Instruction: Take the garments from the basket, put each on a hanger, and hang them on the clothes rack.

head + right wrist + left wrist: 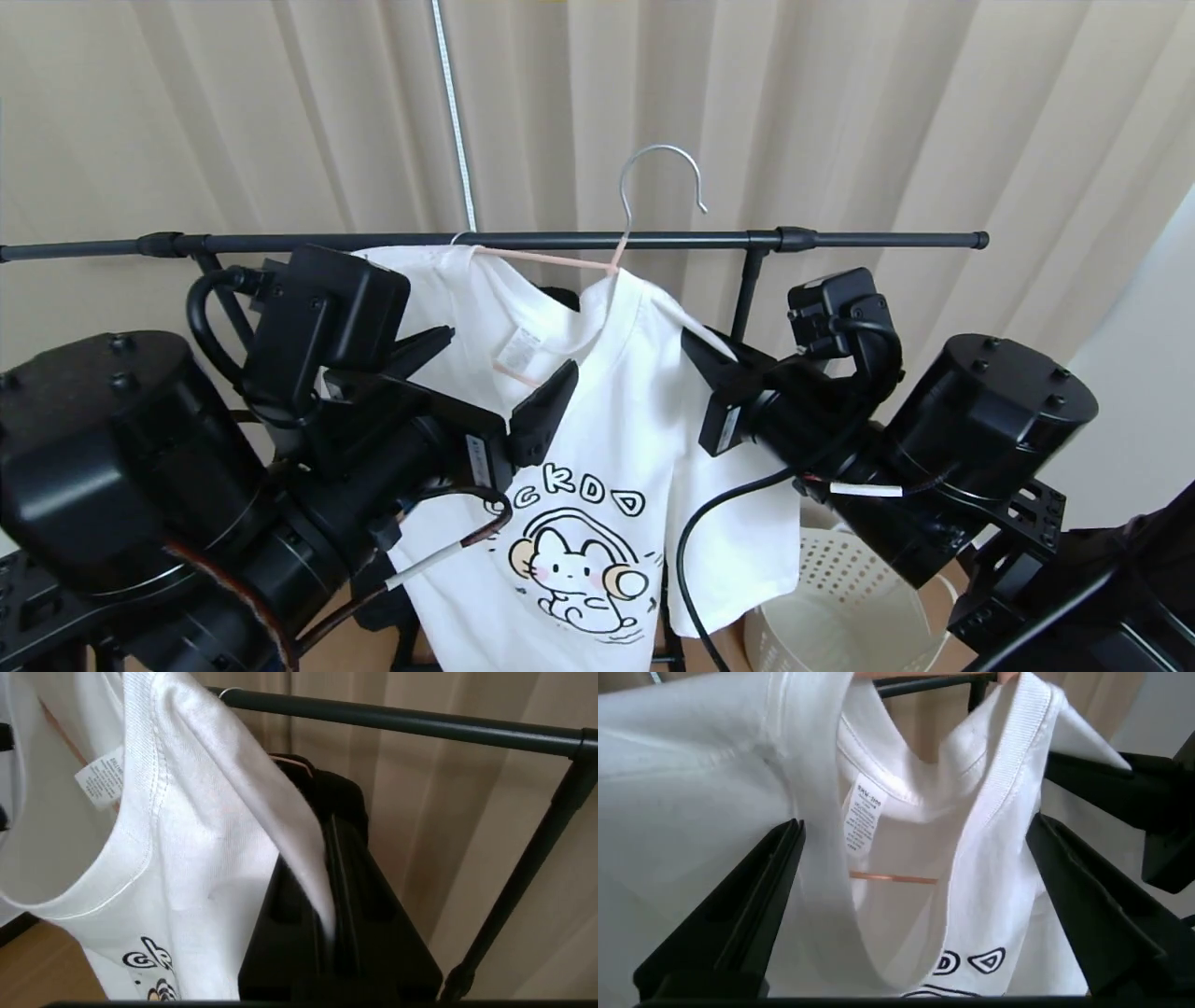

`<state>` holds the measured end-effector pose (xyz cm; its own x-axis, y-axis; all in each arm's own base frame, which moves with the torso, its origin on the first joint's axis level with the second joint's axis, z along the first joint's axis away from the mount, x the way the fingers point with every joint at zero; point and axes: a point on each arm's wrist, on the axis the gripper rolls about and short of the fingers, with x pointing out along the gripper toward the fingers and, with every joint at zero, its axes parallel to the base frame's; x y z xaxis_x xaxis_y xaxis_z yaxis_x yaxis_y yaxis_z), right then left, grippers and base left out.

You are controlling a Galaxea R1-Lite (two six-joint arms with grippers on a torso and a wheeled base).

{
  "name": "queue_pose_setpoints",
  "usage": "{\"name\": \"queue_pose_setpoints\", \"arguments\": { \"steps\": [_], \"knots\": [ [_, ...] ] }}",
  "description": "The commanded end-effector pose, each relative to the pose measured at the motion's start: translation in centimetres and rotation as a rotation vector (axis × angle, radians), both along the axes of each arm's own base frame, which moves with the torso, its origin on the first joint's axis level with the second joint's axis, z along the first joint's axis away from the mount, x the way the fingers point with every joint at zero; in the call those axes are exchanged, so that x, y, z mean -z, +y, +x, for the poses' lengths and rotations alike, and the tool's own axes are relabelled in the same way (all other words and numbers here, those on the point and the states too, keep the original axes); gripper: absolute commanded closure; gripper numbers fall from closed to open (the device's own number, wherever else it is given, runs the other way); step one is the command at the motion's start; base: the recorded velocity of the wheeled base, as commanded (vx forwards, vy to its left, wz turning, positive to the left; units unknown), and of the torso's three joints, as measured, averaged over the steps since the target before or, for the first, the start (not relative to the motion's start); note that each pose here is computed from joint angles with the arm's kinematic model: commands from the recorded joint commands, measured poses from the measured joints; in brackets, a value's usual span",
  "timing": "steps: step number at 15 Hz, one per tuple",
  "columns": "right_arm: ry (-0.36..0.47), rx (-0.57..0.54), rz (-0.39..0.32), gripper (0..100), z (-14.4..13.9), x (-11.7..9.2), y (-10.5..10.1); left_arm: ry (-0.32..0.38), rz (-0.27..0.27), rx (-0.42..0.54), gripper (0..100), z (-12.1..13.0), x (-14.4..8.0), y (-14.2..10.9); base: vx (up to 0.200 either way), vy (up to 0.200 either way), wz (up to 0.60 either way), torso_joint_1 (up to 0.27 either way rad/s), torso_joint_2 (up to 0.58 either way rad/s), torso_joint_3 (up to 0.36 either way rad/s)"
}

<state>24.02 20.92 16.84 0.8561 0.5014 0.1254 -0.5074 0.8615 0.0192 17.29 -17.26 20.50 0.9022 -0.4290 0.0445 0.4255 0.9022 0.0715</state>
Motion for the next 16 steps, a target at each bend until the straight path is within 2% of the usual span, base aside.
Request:
{"name": "queue_pose_setpoints", "arguments": {
  "steps": [1, 6, 8, 9, 11, 12, 13, 16],
  "knots": [
    [-0.017, 0.015, 0.010, 100, 0.5, -0.6, -1.2, -0.040, -0.039, -0.007, 0, -0.9, -1.3, 1.2, 0.000, 0.000, 0.00, 0.000, 0.00, 0.000],
    [-0.047, 0.016, 0.012, 100, 1.0, -1.7, -3.9, -0.061, -0.053, -0.110, 0, -0.2, -2.1, 3.7, 0.000, 0.000, 0.00, 0.000, 0.00, 0.000],
    [-0.048, -0.002, 0.006, 100, 0.9, -1.7, -4.4, -0.062, -0.052, -0.138, 0, -0.1, -2.5, 4.4, 0.000, 0.000, 0.00, 0.000, 0.00, 0.000],
    [-0.049, -0.050, -0.009, 100, 0.7, -1.6, -5.3, -0.048, -0.036, -0.162, 0, -0.2, -3.5, 5.7, 0.000, 0.000, 0.00, 0.000, 0.00, 0.000],
    [-0.045, -0.067, -0.020, 100, 1.1, -1.3, -6.3, 0.017, 0.022, -0.113, 0, -1.3, -5.3, 7.9, 0.000, 0.000, 0.00, 0.000, 0.00, 0.000],
    [-0.042, -0.068, -0.021, 100, 1.1, -1.2, -6.3, 0.021, 0.026, -0.110, 0, -1.4, -5.5, 8.0, 0.000, 0.000, 0.00, 0.000, 0.00, 0.000],
    [-0.028, -0.096, -0.036, 100, 1.2, -0.7, -6.8, 0.087, 0.061, -0.054, 0, -1.9, -6.9, 9.5, 0.000, 0.000, 0.00, 0.000, 0.00, 0.000],
    [0.013, -0.175, -0.061, 100, 0.8, 0.4, -7.4, 0.169, 0.106, 0.037, 0, -1.8, -8.7, 10.8, 0.000, 0.000, 0.00, 0.000, 0.00, 0.000]
  ]
}}
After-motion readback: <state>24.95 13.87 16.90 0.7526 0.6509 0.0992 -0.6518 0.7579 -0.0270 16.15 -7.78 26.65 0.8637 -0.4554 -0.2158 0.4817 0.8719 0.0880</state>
